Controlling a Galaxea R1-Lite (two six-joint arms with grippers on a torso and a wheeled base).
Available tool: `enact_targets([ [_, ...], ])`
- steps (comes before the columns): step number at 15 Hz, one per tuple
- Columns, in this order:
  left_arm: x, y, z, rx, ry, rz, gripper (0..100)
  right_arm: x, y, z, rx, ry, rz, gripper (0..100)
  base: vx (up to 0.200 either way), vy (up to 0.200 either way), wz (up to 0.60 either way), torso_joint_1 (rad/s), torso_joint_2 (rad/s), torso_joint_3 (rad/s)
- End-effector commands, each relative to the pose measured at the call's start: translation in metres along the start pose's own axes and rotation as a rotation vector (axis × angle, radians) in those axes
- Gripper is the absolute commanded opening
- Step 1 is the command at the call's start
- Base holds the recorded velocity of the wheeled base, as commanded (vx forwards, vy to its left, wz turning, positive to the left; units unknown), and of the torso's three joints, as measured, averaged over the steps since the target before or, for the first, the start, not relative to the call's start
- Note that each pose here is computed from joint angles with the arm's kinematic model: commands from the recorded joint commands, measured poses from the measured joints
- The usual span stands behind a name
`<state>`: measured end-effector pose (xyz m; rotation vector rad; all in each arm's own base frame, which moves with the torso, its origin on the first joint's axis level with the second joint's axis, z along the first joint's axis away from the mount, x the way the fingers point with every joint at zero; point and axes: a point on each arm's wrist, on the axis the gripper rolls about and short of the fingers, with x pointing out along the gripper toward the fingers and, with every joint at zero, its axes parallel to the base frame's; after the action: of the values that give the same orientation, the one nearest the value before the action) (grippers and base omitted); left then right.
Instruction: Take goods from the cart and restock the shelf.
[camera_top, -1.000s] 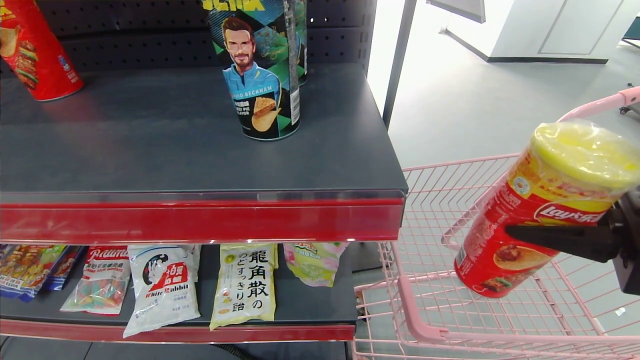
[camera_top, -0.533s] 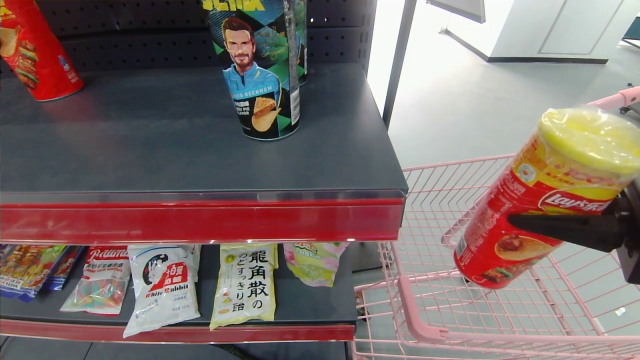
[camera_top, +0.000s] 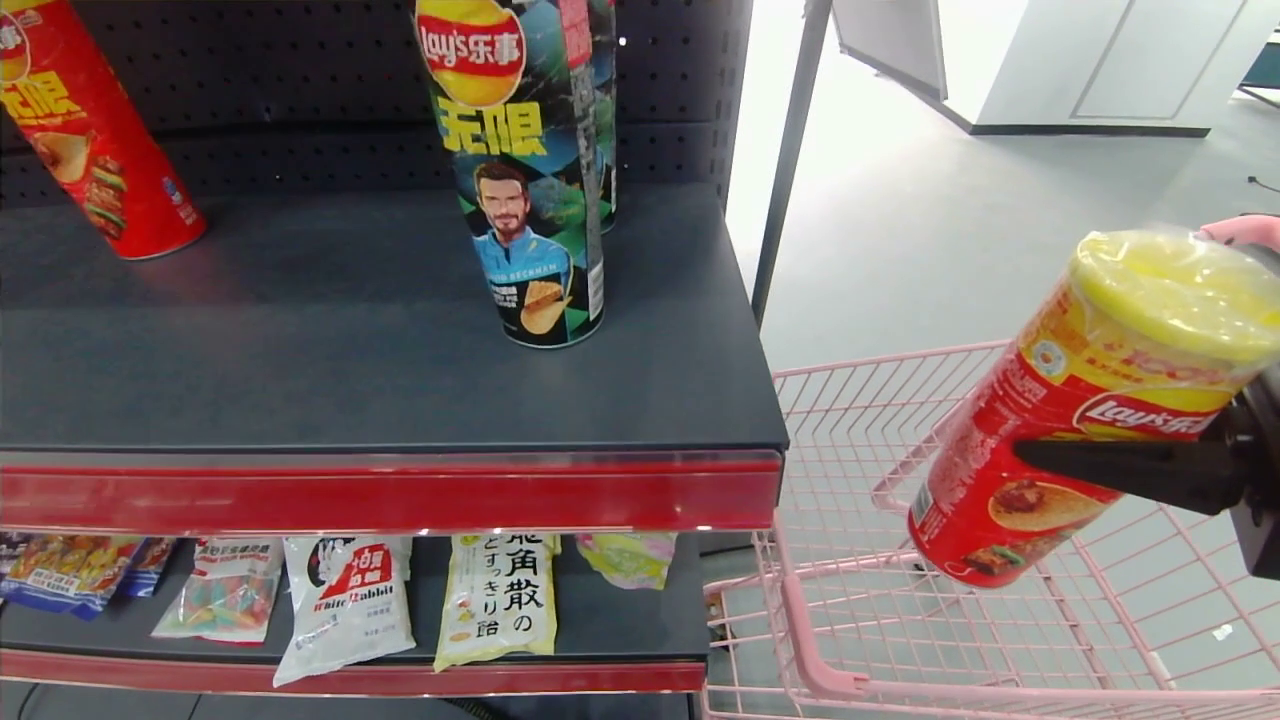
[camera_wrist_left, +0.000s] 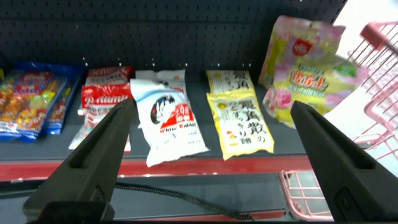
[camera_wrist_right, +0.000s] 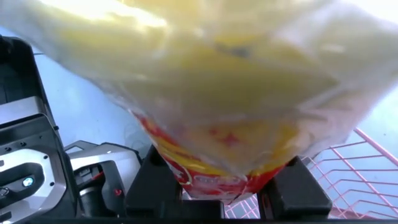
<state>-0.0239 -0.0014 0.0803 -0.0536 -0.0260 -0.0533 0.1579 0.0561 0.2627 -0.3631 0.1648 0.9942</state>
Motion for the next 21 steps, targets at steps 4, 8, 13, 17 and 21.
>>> enact_targets([
  [4, 0.0001, 0.0000, 0.0000, -0.001, 0.001, 0.000, 100, 0.0008, -0.0004, -0.0004, 0.002, 0.002, 0.002, 0, 0.000, 0.000, 0.00, 0.199, -0.53, -0.336],
  [8, 0.0001, 0.0000, 0.0000, -0.001, 0.001, 0.000, 100, 0.0003, -0.0004, -0.0003, 0.001, 0.001, 0.000, 0, 0.000, 0.000, 0.00, 0.231, -0.57, -0.343],
  [13, 0.0001, 0.0000, 0.0000, -0.001, 0.001, 0.000, 100, -0.0005, 0.0006, -0.0008, 0.003, 0.001, 0.000, 0, 0.000, 0.000, 0.00, 0.227, -0.53, -0.306],
  [17, 0.0001, 0.0000, 0.0000, -0.001, 0.001, 0.000, 100, -0.0008, 0.0019, -0.0027, 0.003, 0.004, 0.000, 0, 0.000, 0.000, 0.00, 0.168, -0.39, -0.217],
  [21, 0.0001, 0.0000, 0.0000, -0.001, 0.001, 0.000, 100, -0.0005, 0.0023, -0.0046, 0.005, 0.009, 0.001, 0, 0.000, 0.000, 0.00, 0.162, -0.36, -0.199],
])
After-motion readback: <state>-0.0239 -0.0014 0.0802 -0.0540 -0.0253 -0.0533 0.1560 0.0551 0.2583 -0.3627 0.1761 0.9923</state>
